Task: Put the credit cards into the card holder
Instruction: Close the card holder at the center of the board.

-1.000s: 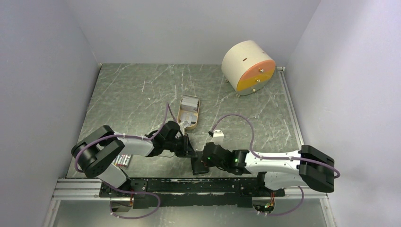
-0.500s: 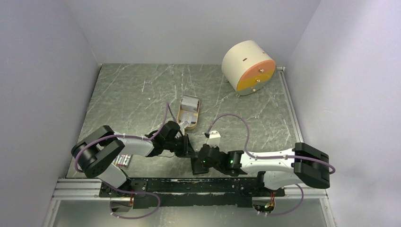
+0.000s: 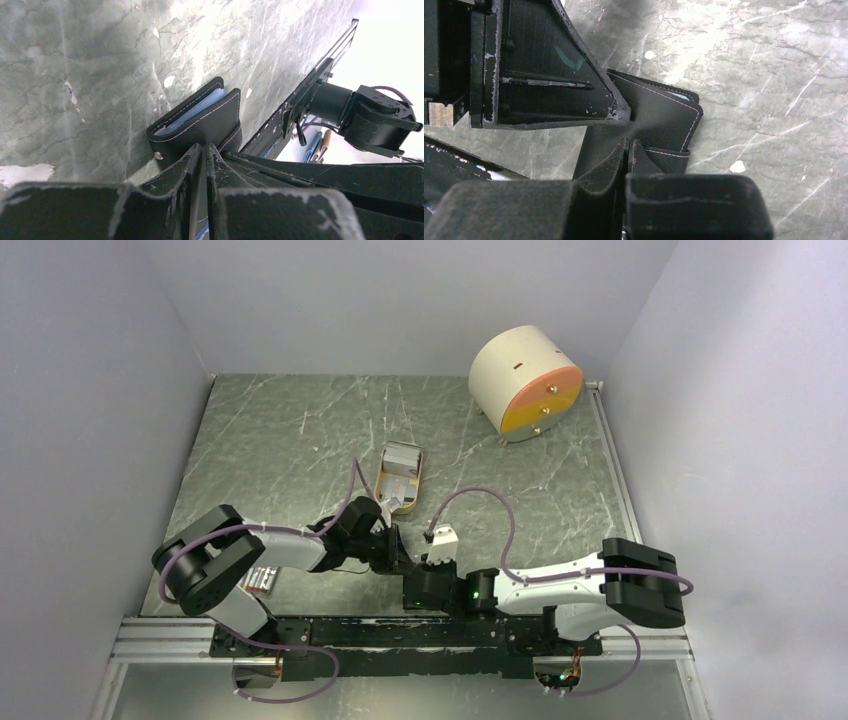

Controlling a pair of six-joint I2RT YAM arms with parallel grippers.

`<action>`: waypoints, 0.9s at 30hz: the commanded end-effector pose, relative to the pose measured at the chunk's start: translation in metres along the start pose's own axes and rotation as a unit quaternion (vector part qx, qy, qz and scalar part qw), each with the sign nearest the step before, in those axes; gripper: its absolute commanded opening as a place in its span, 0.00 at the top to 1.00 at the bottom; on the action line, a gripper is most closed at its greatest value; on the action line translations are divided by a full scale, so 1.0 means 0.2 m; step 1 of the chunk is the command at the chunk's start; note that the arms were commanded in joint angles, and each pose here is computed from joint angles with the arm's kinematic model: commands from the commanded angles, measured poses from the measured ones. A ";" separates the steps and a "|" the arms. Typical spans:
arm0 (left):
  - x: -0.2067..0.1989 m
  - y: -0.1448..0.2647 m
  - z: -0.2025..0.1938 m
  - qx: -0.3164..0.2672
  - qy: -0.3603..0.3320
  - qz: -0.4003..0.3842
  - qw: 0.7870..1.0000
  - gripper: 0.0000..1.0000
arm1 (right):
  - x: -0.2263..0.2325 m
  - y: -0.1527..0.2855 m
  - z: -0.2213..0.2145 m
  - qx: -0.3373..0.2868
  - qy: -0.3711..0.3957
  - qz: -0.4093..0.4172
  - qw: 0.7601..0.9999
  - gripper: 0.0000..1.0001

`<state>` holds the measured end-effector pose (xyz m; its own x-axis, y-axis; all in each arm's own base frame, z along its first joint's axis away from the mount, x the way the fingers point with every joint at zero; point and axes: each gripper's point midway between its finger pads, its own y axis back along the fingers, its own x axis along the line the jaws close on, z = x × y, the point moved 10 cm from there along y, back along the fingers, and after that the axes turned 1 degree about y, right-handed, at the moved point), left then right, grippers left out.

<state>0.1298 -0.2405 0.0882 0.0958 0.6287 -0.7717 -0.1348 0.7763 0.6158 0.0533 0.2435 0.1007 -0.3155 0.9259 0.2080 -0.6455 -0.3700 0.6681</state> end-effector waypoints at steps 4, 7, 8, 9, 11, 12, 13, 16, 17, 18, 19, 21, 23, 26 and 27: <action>0.08 -0.02 -0.04 0.007 0.009 0.034 0.999 0.84 | -0.05 0.02 -0.13 0.029 0.020 -0.031 0.999 1.00; 0.08 -0.02 -0.04 0.007 0.010 0.038 0.999 0.85 | -0.04 0.04 -0.15 0.020 0.027 -0.027 0.999 1.00; 0.09 -0.03 -0.04 0.008 0.010 0.039 0.999 0.85 | -0.05 0.04 -0.16 0.018 0.029 -0.028 0.999 1.00; 0.09 -0.03 -0.04 0.008 0.011 0.039 0.999 0.85 | -0.05 0.04 -0.16 0.016 0.029 -0.026 0.999 1.00; 0.10 -0.03 -0.04 0.009 0.013 0.043 0.999 0.85 | -0.06 0.05 -0.19 0.013 0.030 -0.025 0.999 1.00; 0.10 -0.04 -0.04 0.009 0.013 0.044 0.999 0.85 | -0.06 0.05 -0.20 0.011 0.031 -0.026 0.999 1.00; 0.10 -0.04 -0.05 0.010 0.015 0.045 0.999 0.85 | -0.06 0.05 -0.21 0.008 0.032 -0.026 0.999 1.00; 0.11 -0.05 -0.05 0.010 0.018 0.047 0.999 0.85 | -0.06 0.05 -0.25 0.000 0.050 -0.029 0.998 1.00; 0.12 -0.05 -0.05 0.009 0.019 0.047 0.999 0.85 | -0.06 0.04 -0.26 0.000 0.059 -0.036 0.998 1.00; 0.12 -0.05 -0.05 0.010 0.019 0.048 0.999 0.85 | -0.05 0.04 -0.28 -0.003 0.067 -0.043 0.997 1.00; 0.12 -0.06 -0.05 0.010 0.020 0.048 0.999 0.85 | -0.05 0.04 -0.29 -0.005 0.074 -0.053 0.996 1.00; 0.12 -0.06 -0.05 0.008 0.020 0.051 0.998 0.85 | -0.05 0.04 -0.32 -0.009 0.086 -0.070 0.994 1.00; 0.12 -0.07 -0.05 0.009 0.020 0.055 0.998 0.85 | -0.04 0.04 -0.34 -0.015 0.094 -0.074 0.993 1.00; 0.13 -0.08 -0.05 0.009 0.021 0.059 0.998 0.86 | -0.05 0.04 -0.38 -0.017 0.097 -0.068 0.993 1.00; 0.14 -0.08 -0.05 0.010 0.022 0.059 0.998 0.86 | -0.06 0.04 -0.38 -0.017 0.096 -0.066 0.993 1.00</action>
<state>0.1279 -0.2450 0.0827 0.0687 0.6081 -0.7909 -0.0952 0.7932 0.6015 0.0186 0.2520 0.0802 -0.3086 0.9488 0.0669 -0.8114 -0.2993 0.5021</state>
